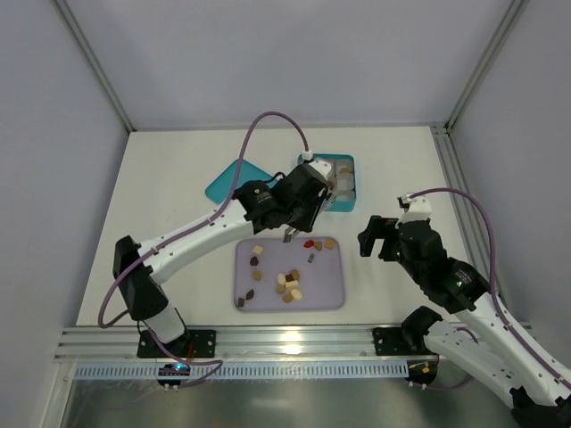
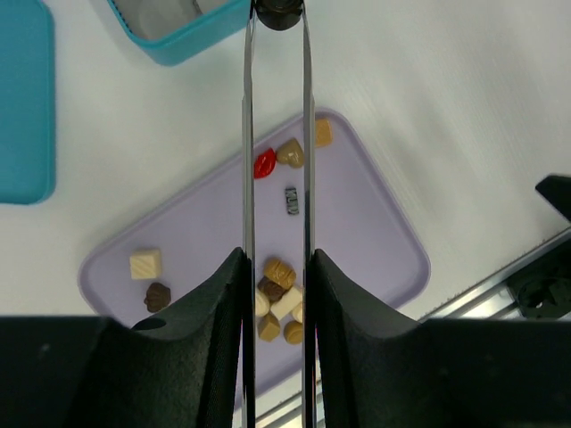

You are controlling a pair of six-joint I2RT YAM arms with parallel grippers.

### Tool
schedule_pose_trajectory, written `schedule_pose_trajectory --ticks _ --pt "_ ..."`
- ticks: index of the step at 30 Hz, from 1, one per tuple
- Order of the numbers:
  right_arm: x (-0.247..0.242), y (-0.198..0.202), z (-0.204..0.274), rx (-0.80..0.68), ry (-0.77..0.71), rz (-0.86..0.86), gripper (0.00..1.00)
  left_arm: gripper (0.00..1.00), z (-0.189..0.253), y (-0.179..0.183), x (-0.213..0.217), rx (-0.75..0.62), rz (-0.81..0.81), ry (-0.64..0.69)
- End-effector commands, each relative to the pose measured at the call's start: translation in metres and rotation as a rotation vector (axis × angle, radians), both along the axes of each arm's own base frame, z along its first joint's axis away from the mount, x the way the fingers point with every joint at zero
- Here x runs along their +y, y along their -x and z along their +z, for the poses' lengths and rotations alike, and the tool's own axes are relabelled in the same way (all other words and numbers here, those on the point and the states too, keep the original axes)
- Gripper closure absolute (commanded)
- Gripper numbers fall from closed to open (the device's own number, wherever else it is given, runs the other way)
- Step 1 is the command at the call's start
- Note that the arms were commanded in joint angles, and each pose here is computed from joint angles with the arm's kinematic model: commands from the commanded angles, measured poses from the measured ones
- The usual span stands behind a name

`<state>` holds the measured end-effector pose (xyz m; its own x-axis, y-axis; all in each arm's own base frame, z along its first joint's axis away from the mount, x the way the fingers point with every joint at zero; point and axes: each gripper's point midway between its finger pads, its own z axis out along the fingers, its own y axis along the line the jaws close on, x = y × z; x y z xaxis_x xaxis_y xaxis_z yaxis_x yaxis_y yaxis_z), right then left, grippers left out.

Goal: Pack the chocolate

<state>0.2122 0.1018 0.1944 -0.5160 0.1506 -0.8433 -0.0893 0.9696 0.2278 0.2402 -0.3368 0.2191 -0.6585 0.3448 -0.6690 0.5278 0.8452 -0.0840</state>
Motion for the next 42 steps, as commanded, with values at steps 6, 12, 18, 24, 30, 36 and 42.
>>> schedule_pose_trajectory --ticks 6,12,18,24,30,36,42 --pt "-0.002 -0.007 0.021 -0.058 -0.011 -0.02 0.0 0.67 0.018 -0.068 -0.039 -0.101 -0.011 0.048" --pt "-0.005 -0.005 0.019 -0.052 -0.002 -0.028 0.0 0.67 0.006 -0.109 -0.056 -0.112 0.005 0.062" --pt "-0.008 -0.003 0.018 -0.052 0.004 -0.034 0.0 0.68 -0.007 -0.135 -0.07 -0.119 0.004 0.065" --pt "-0.008 -0.003 0.017 -0.05 0.004 -0.033 0.0 0.67 -0.021 -0.15 -0.078 -0.109 0.006 0.065" --pt "-0.007 -0.004 0.014 -0.047 0.006 -0.031 0.0 0.67 -0.04 -0.154 -0.083 -0.086 0.007 0.049" --pt "-0.007 -0.004 0.014 -0.047 0.009 -0.032 0.0 0.67 -0.05 -0.154 -0.085 -0.068 0.002 0.041" --pt "-0.007 -0.004 0.014 -0.049 0.006 -0.031 0.0 0.65 -0.052 -0.153 -0.086 -0.061 0.001 0.045"
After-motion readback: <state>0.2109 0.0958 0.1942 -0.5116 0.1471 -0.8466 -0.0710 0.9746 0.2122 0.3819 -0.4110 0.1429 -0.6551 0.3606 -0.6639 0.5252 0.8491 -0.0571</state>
